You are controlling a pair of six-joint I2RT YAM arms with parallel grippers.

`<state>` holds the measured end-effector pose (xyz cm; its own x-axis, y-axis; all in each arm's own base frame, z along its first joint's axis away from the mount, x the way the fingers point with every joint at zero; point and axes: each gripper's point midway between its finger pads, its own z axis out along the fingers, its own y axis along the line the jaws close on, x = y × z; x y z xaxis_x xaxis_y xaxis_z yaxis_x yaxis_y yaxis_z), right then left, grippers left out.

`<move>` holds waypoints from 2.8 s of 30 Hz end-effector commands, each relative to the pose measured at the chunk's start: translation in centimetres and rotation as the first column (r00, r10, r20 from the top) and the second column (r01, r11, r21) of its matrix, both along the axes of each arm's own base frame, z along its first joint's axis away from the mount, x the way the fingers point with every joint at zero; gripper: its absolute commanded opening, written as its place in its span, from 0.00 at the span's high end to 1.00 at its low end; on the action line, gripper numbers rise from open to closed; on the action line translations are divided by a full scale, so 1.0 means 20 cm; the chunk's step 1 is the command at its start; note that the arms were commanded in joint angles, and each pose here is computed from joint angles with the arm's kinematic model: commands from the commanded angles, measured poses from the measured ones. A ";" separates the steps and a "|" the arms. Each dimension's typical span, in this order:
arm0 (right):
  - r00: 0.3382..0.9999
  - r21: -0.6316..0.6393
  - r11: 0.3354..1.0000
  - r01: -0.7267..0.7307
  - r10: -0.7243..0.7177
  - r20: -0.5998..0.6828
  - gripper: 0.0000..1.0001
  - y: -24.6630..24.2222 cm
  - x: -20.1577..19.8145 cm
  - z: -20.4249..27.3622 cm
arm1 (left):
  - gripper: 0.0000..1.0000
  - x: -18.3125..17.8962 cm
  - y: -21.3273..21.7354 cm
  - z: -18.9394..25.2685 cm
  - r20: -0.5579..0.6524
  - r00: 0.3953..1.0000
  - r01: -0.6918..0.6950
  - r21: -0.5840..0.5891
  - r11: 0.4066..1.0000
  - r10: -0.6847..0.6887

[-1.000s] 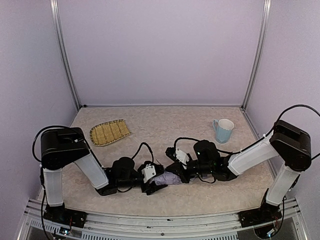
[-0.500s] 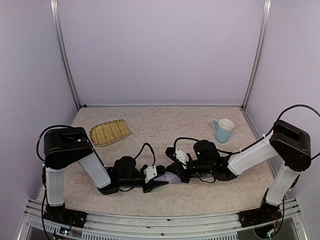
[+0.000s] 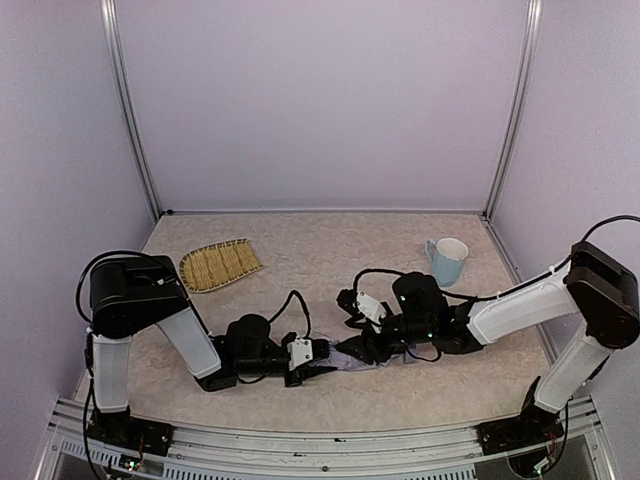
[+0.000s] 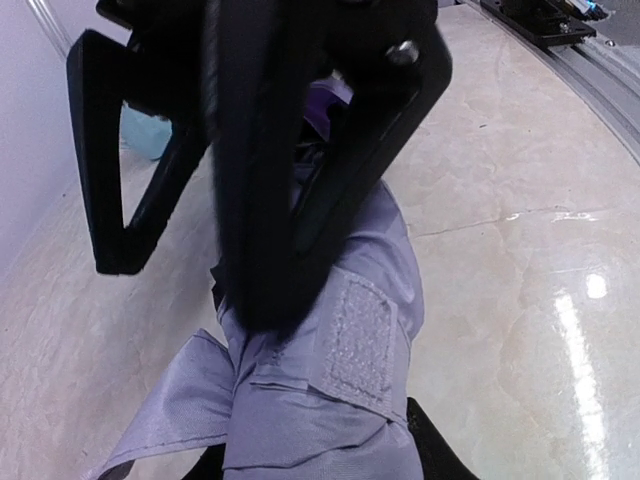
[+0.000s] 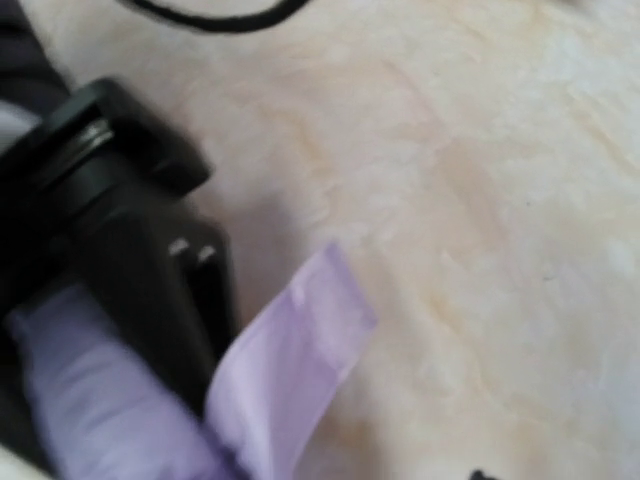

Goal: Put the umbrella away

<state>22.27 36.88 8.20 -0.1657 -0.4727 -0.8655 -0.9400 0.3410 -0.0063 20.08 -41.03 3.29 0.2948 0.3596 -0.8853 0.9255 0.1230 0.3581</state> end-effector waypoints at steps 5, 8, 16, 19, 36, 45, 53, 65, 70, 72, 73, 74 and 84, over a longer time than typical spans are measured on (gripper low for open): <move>0.985 0.061 0.994 -0.090 0.098 -0.144 0.19 -0.18 -0.06 0.23 | 1.00 0.05 0.08 -0.05 0.241 0.969 -0.073 0.092 0.993 0.049; 0.964 0.138 0.986 -0.097 0.128 -0.234 0.22 -0.14 -0.01 0.30 | 1.00 0.01 0.07 -0.06 0.306 0.952 -0.070 0.134 0.989 0.026; 0.788 0.053 0.997 -0.054 0.075 -0.612 0.32 0.09 0.14 0.03 | 1.00 -0.01 0.07 -0.09 0.364 0.931 -0.100 0.180 0.979 0.028; 0.719 0.091 0.992 -0.084 0.123 -0.684 0.35 0.17 0.14 -0.03 | 1.00 -0.02 0.06 -0.09 0.366 0.930 -0.098 0.186 0.978 0.023; 0.549 0.368 0.838 -0.402 0.542 -0.636 0.95 0.11 -0.33 0.31 | 1.00 0.03 0.10 -0.09 0.286 0.955 -0.123 0.156 0.980 0.075; 0.690 0.211 0.937 -0.280 0.349 -0.634 0.68 0.05 -0.26 0.22 | 1.00 0.00 0.14 -0.06 0.327 0.944 -0.111 0.157 0.981 0.054; 0.795 0.051 0.997 -0.060 0.078 -0.601 0.46 0.05 0.09 0.15 | 1.00 -0.05 0.14 -0.11 0.586 0.810 -0.223 0.318 0.922 -0.007; 0.781 0.112 0.953 -0.281 0.295 -0.551 0.38 0.16 -0.14 0.15 | 1.00 -0.03 0.16 0.05 0.821 0.554 -0.372 0.394 0.840 -0.139; 0.733 0.150 0.917 -0.370 0.387 -0.560 0.40 0.20 -0.28 0.12 | 1.00 -0.03 0.16 0.00 0.824 0.540 -0.384 0.422 0.821 -0.171; 0.730 0.156 0.907 -0.391 0.409 -0.547 0.41 0.23 -0.30 0.13 | 1.00 -0.03 0.15 0.00 0.824 0.541 -0.379 0.419 0.825 -0.170; 0.729 0.163 0.902 -0.400 0.421 -0.539 0.41 0.25 -0.30 0.14 | 1.00 -0.04 0.15 0.00 0.821 0.544 -0.374 0.421 0.826 -0.173; 0.728 0.173 0.896 -0.408 0.434 -0.531 0.41 0.26 -0.30 0.15 | 1.00 -0.04 0.14 0.00 0.819 0.548 -0.370 0.420 0.829 -0.171; 0.695 0.199 0.849 -0.489 0.518 -0.499 0.86 0.31 -0.35 0.16 | 1.00 -0.06 0.15 -0.04 0.753 0.646 -0.332 0.426 0.842 -0.126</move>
<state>16.18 43.14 11.86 -0.3601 -0.5608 -0.7456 -0.8409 -0.1510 0.5197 19.22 -39.16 5.47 0.6923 0.7177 -0.0751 0.2251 -0.1158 0.9674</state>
